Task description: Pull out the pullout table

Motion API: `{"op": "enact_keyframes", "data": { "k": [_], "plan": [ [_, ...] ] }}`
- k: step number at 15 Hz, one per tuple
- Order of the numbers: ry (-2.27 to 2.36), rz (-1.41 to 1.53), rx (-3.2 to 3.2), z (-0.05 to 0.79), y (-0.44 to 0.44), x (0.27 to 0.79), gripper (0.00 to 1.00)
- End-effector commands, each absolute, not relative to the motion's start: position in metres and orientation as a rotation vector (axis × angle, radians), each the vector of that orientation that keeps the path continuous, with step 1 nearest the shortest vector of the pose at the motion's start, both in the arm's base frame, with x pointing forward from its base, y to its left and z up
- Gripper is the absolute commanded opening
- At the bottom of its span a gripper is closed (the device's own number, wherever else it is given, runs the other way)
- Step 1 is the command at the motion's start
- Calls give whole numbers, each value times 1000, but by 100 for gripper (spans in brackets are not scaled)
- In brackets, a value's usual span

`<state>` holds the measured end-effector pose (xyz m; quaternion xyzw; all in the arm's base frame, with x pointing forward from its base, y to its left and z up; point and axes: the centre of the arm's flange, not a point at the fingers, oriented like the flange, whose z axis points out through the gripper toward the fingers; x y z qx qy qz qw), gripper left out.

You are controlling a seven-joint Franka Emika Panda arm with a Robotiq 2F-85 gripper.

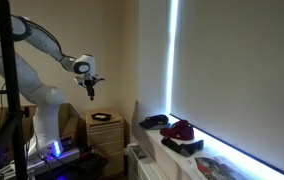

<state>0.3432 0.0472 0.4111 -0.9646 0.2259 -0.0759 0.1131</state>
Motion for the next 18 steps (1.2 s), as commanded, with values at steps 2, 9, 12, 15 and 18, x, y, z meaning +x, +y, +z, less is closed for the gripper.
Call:
{"op": "enact_keyframes", "data": {
  "k": [2, 9, 12, 15, 18],
  "plan": [
    [712, -213, -2814, 404, 44, 350, 100],
    [807, -299, -2773, 341, 46, 380, 100],
    [882, -333, -2705, 308, 51, 402, 100],
    [980, -201, -2619, 271, 55, 415, 100],
    [1064, 18, -2495, 247, 64, 424, 100]
  ]
}}
